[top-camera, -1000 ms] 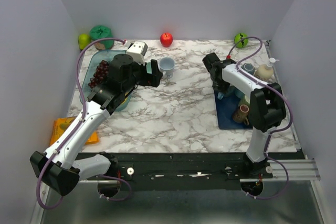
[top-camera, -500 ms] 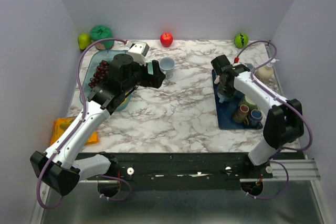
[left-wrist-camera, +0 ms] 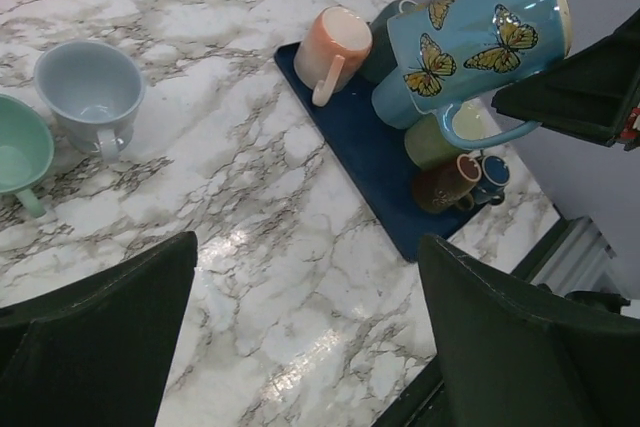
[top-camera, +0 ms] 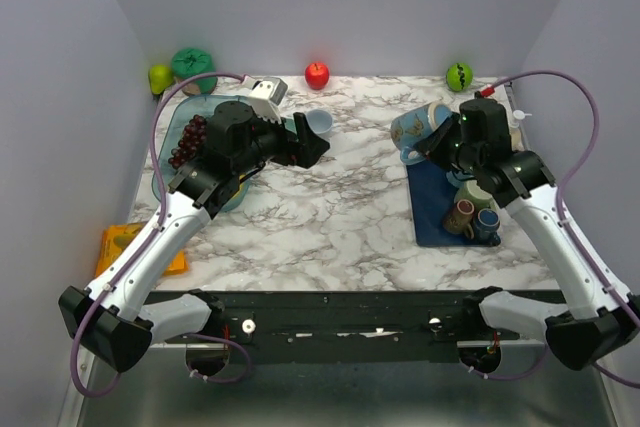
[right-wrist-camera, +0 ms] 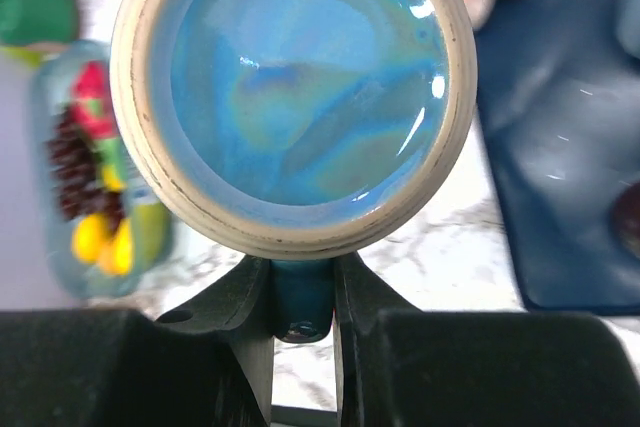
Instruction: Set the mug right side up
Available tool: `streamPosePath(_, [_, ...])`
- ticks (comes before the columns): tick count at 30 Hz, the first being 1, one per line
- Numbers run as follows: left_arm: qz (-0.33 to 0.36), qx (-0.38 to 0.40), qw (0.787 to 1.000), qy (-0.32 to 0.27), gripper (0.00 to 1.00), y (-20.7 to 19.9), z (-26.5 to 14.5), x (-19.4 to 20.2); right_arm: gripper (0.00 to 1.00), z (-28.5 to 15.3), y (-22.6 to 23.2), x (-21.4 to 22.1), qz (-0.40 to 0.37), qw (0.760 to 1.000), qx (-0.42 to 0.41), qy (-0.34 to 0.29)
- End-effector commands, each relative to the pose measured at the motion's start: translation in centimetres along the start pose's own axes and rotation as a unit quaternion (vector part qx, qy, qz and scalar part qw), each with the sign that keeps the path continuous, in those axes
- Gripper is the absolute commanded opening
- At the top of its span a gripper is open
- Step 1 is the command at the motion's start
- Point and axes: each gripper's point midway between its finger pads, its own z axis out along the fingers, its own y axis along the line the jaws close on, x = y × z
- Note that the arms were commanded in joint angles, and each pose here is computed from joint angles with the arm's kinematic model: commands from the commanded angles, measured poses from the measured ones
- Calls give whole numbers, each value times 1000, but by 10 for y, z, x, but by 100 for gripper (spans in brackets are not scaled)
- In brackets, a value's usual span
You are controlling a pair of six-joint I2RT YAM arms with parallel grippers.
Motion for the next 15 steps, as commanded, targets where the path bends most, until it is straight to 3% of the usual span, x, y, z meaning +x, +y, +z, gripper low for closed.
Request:
streamPosePath(1, [-31,95,995,-19,99,-39,-12,-12,1,-51,79,-38,2,976,-206,-67])
streamPosePath(6, [-70,170,983,-28,99,-67,-20,-18,1,-110,124,-55,-1,929,-353,-108])
streamPosePath(15, [-133,307,940,-72,99,-120,-28,-56,1,-175,160,-66,5,866,-484,-126])
